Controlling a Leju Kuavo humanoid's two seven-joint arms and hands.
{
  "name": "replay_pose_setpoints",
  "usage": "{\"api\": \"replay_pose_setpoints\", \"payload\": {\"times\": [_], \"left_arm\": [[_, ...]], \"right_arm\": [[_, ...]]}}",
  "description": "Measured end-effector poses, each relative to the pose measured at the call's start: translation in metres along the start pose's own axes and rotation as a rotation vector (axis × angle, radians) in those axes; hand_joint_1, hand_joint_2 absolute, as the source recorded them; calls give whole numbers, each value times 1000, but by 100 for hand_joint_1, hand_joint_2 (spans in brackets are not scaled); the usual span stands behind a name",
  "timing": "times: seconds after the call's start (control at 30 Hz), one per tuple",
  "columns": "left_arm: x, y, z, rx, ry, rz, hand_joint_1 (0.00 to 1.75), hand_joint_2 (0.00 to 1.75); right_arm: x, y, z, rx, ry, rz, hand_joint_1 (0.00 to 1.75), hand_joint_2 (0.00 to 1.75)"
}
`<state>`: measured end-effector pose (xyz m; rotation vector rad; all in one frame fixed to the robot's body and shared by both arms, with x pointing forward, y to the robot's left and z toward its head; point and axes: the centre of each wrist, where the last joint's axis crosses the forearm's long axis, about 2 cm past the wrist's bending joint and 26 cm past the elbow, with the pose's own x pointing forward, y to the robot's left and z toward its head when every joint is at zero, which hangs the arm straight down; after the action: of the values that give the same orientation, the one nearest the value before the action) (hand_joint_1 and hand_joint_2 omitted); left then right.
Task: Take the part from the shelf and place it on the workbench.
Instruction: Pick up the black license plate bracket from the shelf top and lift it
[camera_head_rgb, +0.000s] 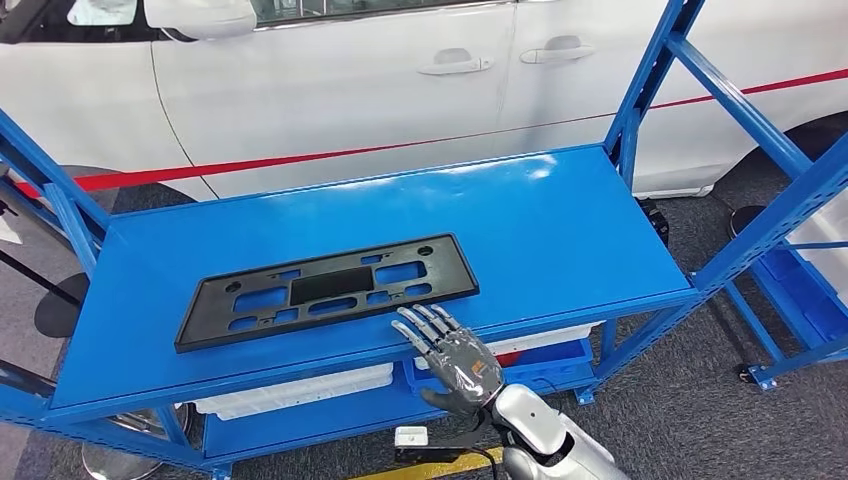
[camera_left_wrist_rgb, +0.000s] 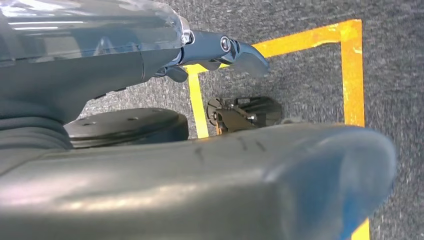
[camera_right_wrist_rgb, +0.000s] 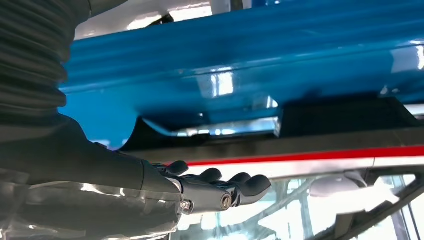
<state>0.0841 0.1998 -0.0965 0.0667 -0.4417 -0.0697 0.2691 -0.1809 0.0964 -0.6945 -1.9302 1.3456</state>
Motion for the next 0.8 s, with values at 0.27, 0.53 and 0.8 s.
{"api": "replay_pose_setpoints", "payload": {"times": [0.27, 0.53, 0.8], "left_arm": [[-4, -1, 1, 15, 5, 35, 0, 0], [-5, -2, 2, 26, 9, 46, 0, 0], [-8, -1, 2, 27, -7, 73, 0, 0]], "right_arm": [[-31, 4, -8, 24, -5, -40, 0, 175], [-61, -7, -26, 36, -45, -43, 0, 175], [-106, -90, -77, -61, -56, -81, 0, 175]]}}
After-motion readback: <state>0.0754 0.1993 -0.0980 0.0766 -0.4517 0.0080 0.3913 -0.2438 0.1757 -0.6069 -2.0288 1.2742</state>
